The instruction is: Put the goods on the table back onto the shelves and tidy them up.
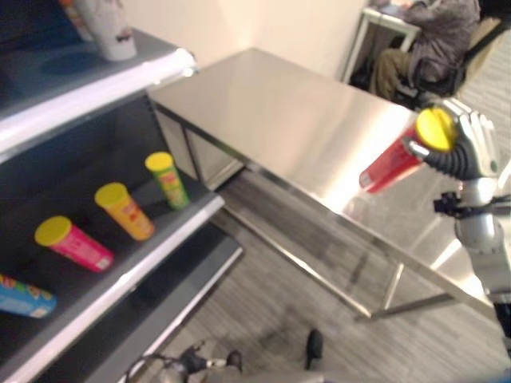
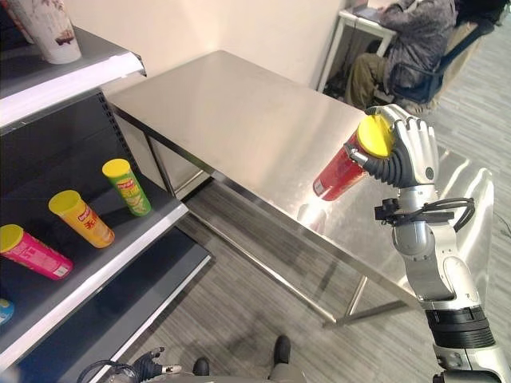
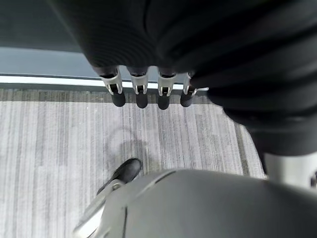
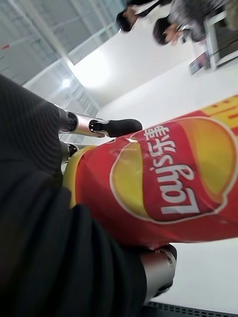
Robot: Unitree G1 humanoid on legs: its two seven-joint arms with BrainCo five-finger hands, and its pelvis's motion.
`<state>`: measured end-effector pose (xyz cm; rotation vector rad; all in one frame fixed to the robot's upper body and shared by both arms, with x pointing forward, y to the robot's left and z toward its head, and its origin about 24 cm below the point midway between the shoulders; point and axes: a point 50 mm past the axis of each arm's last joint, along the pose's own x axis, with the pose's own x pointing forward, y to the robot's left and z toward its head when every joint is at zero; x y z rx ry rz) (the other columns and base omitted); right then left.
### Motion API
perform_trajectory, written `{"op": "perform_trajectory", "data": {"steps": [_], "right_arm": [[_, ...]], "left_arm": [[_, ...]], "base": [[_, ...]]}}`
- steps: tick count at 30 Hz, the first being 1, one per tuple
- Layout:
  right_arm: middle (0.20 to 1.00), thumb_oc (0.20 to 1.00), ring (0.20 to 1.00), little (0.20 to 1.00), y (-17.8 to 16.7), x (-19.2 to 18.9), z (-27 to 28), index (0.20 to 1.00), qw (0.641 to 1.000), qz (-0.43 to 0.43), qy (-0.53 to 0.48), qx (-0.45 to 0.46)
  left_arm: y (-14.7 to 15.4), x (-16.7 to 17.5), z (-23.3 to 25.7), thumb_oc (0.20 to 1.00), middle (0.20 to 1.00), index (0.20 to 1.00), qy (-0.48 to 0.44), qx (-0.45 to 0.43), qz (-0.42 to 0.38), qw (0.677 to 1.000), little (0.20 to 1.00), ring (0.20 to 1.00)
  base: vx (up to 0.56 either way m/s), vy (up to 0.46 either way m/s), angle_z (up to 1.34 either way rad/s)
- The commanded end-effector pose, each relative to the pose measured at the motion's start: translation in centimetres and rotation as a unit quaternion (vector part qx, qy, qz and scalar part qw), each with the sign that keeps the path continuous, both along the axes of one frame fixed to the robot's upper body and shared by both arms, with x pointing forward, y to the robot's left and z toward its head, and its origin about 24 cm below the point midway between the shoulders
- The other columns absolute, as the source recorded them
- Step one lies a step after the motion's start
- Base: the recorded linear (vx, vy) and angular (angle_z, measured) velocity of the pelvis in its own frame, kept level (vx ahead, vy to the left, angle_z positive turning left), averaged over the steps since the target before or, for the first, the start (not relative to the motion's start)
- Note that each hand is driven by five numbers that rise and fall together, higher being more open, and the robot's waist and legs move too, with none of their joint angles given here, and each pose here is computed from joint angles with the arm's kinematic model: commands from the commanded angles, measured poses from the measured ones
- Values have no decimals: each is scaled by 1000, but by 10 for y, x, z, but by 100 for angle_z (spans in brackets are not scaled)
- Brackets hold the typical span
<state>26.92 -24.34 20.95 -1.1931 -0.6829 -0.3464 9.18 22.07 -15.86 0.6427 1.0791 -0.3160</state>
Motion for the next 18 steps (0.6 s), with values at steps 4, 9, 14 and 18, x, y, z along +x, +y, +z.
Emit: {"op": "perform_trajectory", "data": {"steps": [4, 9, 14, 18], "right_arm": [[200, 200, 200, 200, 21, -9, 49, 200, 992, 58, -115, -3], [200, 200, 200, 200, 47, -13, 63, 200, 979, 140, -145, 17], [200, 200, 200, 200, 71, -27, 77, 200, 956, 232, -179, 24], [200, 200, 200, 200, 73, -30, 70, 200, 951, 263, -156, 42]], "left_arm": [[-6, -29, -8, 1000, 1000, 1000, 43, -17, 21, 999, 1000, 1000], [-6, -24, -7, 1000, 1000, 1000, 16, -23, 91, 995, 1000, 1000], [-27, -16, -8, 1000, 1000, 1000, 0, -35, 63, 997, 1000, 1000], [-27, -16, -8, 1000, 1000, 1000, -11, -48, 136, 989, 1000, 1000]], "base": [[-120, -119, -5], [-155, -248, -9], [-328, -277, 3], [-262, -163, 43]]}}
